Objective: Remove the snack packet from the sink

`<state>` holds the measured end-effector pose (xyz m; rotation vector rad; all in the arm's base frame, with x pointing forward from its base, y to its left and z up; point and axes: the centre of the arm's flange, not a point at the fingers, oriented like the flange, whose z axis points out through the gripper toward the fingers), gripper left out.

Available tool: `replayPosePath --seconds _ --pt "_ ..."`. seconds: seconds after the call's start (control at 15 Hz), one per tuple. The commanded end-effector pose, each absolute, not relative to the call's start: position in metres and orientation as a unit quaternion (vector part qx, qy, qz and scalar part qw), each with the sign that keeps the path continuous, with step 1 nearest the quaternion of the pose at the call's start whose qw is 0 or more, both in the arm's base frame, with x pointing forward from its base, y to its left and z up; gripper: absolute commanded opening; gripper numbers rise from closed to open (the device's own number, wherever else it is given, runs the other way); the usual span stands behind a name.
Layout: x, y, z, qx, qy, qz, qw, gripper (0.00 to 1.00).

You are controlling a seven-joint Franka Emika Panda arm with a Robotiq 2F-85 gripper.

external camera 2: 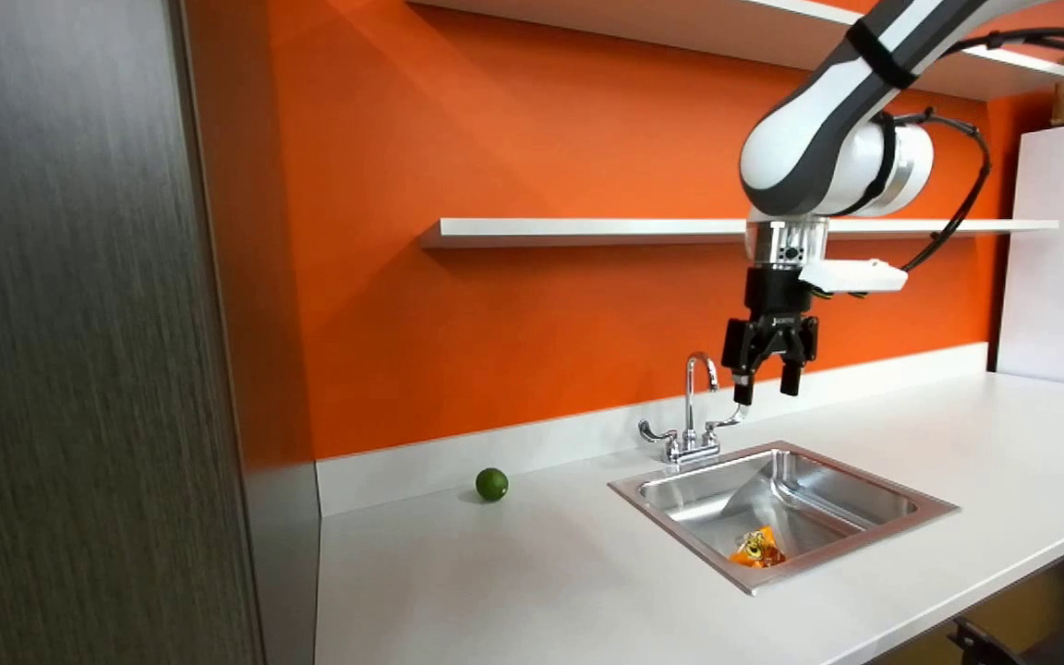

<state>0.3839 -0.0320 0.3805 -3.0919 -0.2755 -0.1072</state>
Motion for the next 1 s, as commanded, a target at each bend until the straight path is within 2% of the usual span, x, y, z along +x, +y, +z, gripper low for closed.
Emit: replayPosePath --seconds 0.0,0.47,0.93 --pt "0.424 -0.069 0.352 -0.994 -0.102 -0.036 -0.001 1.0" --pt "0.476 -0.117 0.289 -0.991 -0.128 -0.031 -0.011 1.0" --pt "0.505 -0.158 0.226 -0.991 -0.13 -0.019 -0.012 1.0"
